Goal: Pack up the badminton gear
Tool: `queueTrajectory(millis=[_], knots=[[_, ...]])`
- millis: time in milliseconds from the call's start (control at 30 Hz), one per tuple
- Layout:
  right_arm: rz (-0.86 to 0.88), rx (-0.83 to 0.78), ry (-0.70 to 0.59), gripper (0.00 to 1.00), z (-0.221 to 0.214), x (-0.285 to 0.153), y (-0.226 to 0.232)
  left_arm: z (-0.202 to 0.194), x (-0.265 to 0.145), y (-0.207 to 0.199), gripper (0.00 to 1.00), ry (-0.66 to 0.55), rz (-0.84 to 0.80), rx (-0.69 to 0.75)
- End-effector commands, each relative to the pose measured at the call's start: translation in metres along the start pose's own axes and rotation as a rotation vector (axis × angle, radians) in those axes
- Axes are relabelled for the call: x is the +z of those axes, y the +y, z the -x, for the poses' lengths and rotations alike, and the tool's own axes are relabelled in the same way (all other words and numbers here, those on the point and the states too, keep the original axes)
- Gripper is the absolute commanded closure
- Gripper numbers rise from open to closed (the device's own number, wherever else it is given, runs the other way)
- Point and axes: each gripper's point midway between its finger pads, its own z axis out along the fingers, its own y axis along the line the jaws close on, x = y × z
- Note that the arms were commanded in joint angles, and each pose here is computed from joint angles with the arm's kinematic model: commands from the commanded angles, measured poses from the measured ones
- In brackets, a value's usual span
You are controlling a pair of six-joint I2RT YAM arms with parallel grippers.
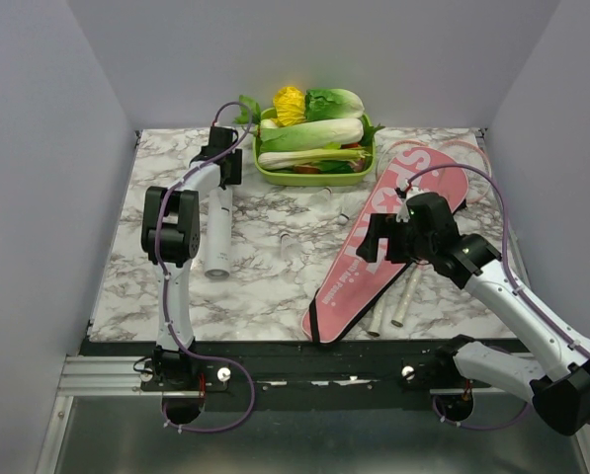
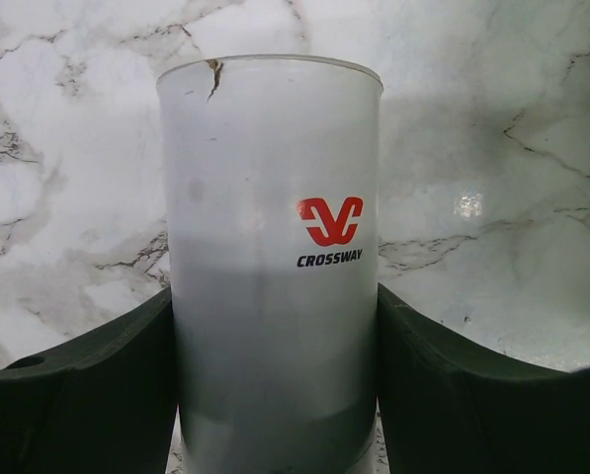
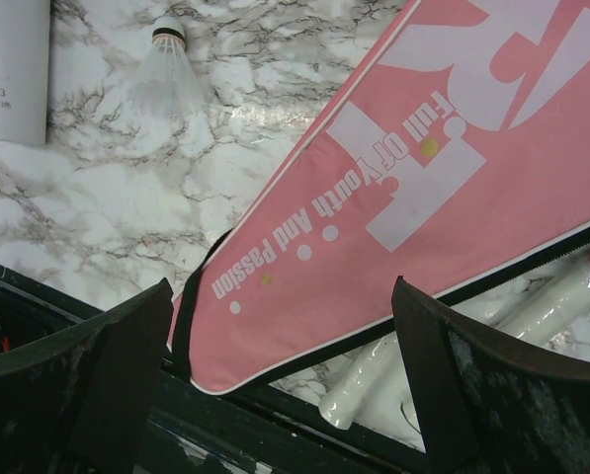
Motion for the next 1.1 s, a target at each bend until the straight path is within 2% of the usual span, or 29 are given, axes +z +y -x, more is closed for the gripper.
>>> queueTrajectory(millis=[0,133,300,500,600,633,667,733,767,900,1067], knots=[[-0.010,-0.001,0.019,0.00,-0.009,-0.006,-0.001,0.001,-0.013,0.006,0.97,-0.002,-0.012,-0.033],[0.000,-0.005,0.019,0.00,-0.010,-0.009,0.000,0.016,-0.039,0.008,1.00,-0.046,-0.027,-0.047],[0.013,-0.024,0.009,0.00,-0.011,-0.016,0.001,0.050,-0.096,0.011,1.00,-0.154,-0.067,-0.048],[0.046,-0.058,0.003,0.00,-0.013,-0.027,0.005,0.064,-0.179,-0.028,1.00,-0.278,-0.318,0.013],[0.049,-0.087,0.012,0.00,-0.016,-0.035,0.004,0.057,-0.223,-0.059,1.00,-0.311,-0.403,0.111],[0.062,-0.102,0.003,0.00,-0.017,-0.041,0.005,0.043,-0.229,-0.066,1.00,-0.292,-0.414,0.146],[0.080,-0.111,0.011,0.00,-0.020,-0.044,0.007,0.040,-0.255,-0.087,1.00,-0.326,-0.457,0.191],[0.100,-0.147,0.000,0.00,-0.019,-0.052,0.009,0.016,-0.267,-0.103,1.00,-0.321,-0.499,0.272],[0.100,-0.159,0.002,0.00,-0.022,-0.058,0.008,0.009,-0.289,-0.120,1.00,-0.345,-0.557,0.297],[0.119,-0.229,0.009,0.00,-0.021,-0.077,0.010,-0.037,-0.327,-0.159,1.00,-0.360,-0.761,0.369],[0.133,-0.221,-0.006,0.01,-0.022,-0.094,0.013,-0.098,-0.361,-0.185,1.00,-0.344,-0.901,0.472]])
